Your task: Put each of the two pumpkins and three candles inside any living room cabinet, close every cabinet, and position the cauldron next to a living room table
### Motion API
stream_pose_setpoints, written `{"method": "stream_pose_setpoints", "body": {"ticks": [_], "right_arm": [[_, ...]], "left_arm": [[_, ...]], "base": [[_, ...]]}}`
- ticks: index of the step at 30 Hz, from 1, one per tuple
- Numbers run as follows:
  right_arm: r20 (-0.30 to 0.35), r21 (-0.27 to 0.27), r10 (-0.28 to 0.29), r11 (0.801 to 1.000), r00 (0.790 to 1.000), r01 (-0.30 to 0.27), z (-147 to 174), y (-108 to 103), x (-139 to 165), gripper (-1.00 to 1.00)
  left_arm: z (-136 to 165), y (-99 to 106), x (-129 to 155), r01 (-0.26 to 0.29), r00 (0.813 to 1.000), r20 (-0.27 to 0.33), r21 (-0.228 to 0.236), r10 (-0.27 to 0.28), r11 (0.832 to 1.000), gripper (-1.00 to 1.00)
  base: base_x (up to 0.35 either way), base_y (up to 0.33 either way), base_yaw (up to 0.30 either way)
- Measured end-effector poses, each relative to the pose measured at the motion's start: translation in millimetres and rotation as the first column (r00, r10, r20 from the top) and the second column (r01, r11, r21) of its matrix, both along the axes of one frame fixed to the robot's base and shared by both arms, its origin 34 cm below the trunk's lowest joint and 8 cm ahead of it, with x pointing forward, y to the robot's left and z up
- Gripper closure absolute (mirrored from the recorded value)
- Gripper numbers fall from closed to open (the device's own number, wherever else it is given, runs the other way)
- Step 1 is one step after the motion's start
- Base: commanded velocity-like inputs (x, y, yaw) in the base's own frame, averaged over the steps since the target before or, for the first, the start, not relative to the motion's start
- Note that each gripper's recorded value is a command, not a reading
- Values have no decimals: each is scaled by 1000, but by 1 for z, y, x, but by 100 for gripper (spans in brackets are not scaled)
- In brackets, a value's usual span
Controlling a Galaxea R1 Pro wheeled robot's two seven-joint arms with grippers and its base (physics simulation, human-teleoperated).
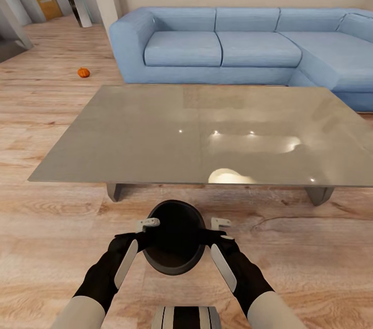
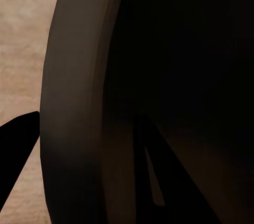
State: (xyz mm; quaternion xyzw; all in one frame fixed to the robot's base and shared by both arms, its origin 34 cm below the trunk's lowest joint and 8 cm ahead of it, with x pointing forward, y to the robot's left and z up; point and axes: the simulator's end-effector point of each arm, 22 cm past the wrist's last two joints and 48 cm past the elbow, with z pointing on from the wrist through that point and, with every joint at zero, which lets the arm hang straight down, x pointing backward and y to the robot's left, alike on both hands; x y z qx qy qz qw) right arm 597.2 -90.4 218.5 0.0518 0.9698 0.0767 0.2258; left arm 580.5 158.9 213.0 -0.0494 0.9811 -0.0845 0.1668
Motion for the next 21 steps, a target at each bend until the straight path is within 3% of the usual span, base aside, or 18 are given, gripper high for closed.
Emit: {"method": "stream_pose_setpoints", "body": {"ticks": [17, 18, 19, 21], "right_arm": [[0, 0, 1, 1000, 1000, -1, 0, 0, 0, 100], [0, 0, 1, 1000, 1000, -1, 0, 0, 0, -100], [-5, 8, -19, 1000, 1000, 19, -16, 0, -13, -100], [-21, -8, -18, 1000, 1000, 18, -22, -3, -19, -100]], "left_arm": [[0, 0, 0, 1, 1000, 0, 0, -1, 1000, 100], [0, 0, 0, 1, 1000, 0, 0, -1, 1000, 100], [-1, 1, 0, -1, 1000, 4, -5, 1, 1000, -100], [-8, 4, 0, -17, 999, 27, 0, 17, 1000, -100]], "base": [[0, 0, 0], [0, 0, 0], [0, 0, 0], [0, 0, 0]]}}
